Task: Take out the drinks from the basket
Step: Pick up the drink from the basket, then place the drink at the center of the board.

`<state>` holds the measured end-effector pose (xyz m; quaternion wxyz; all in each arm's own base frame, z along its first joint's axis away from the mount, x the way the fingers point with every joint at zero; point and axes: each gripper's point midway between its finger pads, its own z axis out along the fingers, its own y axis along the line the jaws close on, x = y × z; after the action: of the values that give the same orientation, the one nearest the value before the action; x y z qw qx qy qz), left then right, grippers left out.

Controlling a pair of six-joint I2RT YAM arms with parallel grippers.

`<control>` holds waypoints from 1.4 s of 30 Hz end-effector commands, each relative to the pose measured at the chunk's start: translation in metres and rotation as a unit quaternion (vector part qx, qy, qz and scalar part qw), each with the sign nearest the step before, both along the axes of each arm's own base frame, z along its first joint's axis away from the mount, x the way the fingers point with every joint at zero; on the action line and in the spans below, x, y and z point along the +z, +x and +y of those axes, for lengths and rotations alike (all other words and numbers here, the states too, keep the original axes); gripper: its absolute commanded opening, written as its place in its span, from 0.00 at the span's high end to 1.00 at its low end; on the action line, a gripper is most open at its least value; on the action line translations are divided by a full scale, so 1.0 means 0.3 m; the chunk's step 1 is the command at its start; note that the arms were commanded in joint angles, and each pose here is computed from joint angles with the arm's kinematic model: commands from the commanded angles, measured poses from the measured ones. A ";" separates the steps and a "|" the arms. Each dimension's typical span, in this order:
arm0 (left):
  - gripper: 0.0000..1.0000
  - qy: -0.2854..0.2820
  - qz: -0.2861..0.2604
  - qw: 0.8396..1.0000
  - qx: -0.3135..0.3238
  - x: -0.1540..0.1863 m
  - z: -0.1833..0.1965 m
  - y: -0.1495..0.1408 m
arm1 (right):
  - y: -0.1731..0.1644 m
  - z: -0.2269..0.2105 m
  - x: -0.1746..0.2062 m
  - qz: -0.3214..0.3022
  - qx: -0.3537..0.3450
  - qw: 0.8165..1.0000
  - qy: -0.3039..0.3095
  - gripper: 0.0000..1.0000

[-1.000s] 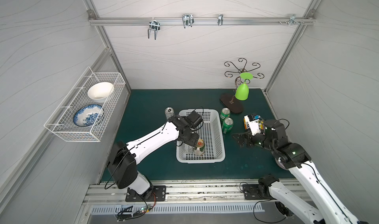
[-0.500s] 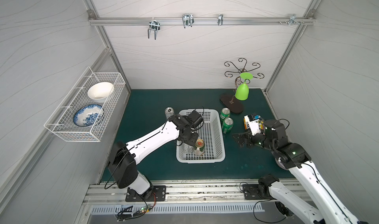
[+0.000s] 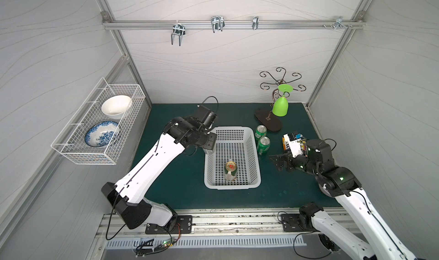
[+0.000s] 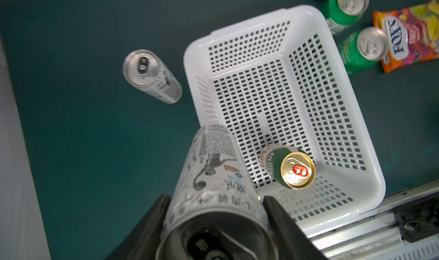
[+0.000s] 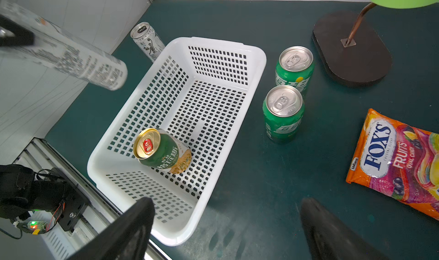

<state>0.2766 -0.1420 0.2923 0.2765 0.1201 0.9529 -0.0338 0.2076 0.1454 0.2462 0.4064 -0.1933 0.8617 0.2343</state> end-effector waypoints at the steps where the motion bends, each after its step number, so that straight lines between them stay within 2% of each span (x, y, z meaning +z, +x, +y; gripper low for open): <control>1: 0.59 -0.010 -0.043 0.999 0.028 0.097 0.098 0.010 | -0.008 -0.001 -0.013 0.005 0.004 1.000 -0.004 0.01; 8: 0.59 -0.013 -0.005 0.997 0.079 -0.030 0.206 0.066 | -0.007 -0.001 -0.012 0.004 0.004 1.000 -0.004 0.01; 13: 0.59 -0.021 0.025 0.995 0.089 -0.155 0.204 0.132 | -0.007 0.000 -0.016 0.007 0.005 1.000 -0.005 0.01; 20: 0.60 -0.007 0.045 0.994 0.103 -0.271 0.203 0.214 | -0.007 -0.003 -0.020 0.008 0.003 1.000 -0.008 0.01; 32: 0.59 -0.006 0.086 0.990 0.108 -0.429 0.185 0.236 | -0.004 0.000 -0.024 0.011 0.005 1.000 -0.010 0.01; 42: 0.56 -0.007 0.109 0.988 0.110 -0.503 0.175 0.236 | -0.005 -0.001 -0.022 0.010 0.005 1.000 -0.009 0.01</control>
<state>0.3316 -0.0845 0.1317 0.1410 0.0149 0.9899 -0.0069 0.2086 0.1459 0.2442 0.4027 -0.1935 0.8637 0.2334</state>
